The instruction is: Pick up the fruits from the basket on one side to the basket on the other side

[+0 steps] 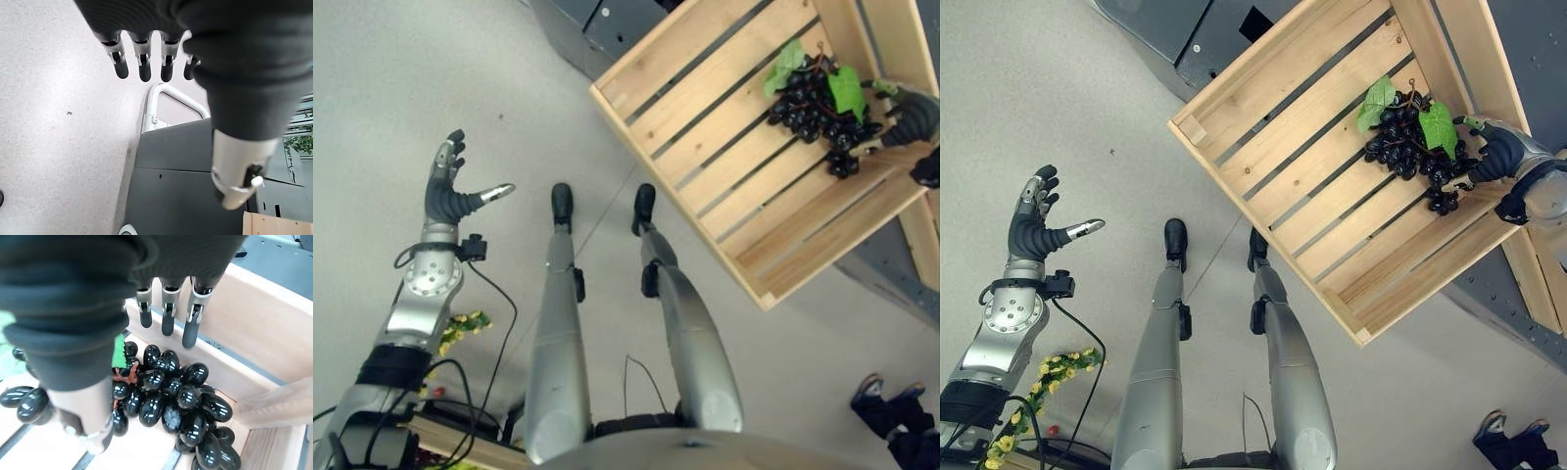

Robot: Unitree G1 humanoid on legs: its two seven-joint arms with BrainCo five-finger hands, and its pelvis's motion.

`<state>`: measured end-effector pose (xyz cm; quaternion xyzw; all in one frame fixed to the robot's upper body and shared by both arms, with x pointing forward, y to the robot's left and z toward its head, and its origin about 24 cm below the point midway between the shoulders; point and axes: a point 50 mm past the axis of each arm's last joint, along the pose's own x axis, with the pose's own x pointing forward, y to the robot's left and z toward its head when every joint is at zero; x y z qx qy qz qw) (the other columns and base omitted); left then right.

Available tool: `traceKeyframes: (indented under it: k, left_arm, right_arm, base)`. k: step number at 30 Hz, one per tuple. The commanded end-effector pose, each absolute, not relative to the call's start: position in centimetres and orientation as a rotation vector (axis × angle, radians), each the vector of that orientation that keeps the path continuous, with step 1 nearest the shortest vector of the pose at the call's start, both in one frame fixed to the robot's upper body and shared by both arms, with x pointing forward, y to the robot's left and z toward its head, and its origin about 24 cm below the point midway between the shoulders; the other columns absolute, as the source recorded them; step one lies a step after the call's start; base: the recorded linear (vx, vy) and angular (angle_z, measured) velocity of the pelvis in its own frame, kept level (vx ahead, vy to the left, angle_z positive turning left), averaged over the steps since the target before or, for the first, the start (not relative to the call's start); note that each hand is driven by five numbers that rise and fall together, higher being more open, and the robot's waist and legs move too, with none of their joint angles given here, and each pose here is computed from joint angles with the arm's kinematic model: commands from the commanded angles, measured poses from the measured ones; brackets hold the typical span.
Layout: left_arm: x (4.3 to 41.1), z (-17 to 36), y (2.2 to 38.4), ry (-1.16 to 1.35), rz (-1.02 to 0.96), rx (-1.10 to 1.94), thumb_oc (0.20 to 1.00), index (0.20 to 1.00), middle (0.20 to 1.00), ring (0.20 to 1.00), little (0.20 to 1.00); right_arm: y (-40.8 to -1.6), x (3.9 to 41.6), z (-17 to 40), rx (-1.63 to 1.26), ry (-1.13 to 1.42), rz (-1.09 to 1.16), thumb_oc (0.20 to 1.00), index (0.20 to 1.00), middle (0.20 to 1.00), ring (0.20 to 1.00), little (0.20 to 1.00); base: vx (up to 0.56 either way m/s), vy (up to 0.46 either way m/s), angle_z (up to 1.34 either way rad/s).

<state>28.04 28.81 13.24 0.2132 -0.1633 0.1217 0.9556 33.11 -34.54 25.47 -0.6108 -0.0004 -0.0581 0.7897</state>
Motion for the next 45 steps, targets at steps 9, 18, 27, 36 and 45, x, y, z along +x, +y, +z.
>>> traceKeyframes:
  k: [9, 18, 27, 36, 45]
  left_arm:
    - [27.4, 14.4, 28.7, -0.405, 0.247, 0.475, 1.000, 1.000, 1.000, 1.000, 1.000]
    - [27.6, 14.8, 28.1, -0.419, 0.216, 0.491, 1.000, 1.000, 1.000, 1.000, 1.000]
    - [27.6, 14.9, 28.1, -0.428, 0.224, 0.484, 1.000, 1.000, 1.000, 1.000, 1.000]
    - [27.5, 14.8, 27.9, -0.439, 0.238, 0.465, 1.000, 1.000, 1.000, 1.000, 1.000]
    - [27.5, 14.9, 28.0, -0.442, 0.248, 0.456, 1.000, 1.000, 1.000, 1.000, 1.000]
  right_arm:
    - [-33.4, 34.7, 26.4, -1.339, -0.015, -0.141, 1.000, 1.000, 1.000, 1.000, 1.000]
    - [-32.0, 35.5, 25.9, -1.332, -0.039, -0.104, 1.000, 1.000, 1.000, 1.000, 1.000]
    - [-29.9, 36.5, 26.1, -1.324, -0.095, -0.065, 1.000, 1.000, 1.000, 1.000, 1.000]
    - [-28.6, 37.2, 26.9, -1.330, -0.137, -0.060, 0.200, 0.200, 0.200, 0.200, 0.200]
    - [-27.9, 37.3, 27.4, -1.324, -0.166, -0.053, 0.200, 0.200, 0.200, 0.200, 0.200]
  base:
    - [0.00, -0.015, -0.01]
    - [0.01, -0.045, 0.03]
    - [0.01, -0.017, 0.04]
    - [0.00, 0.000, 0.00]
    - [0.00, 0.000, 0.00]
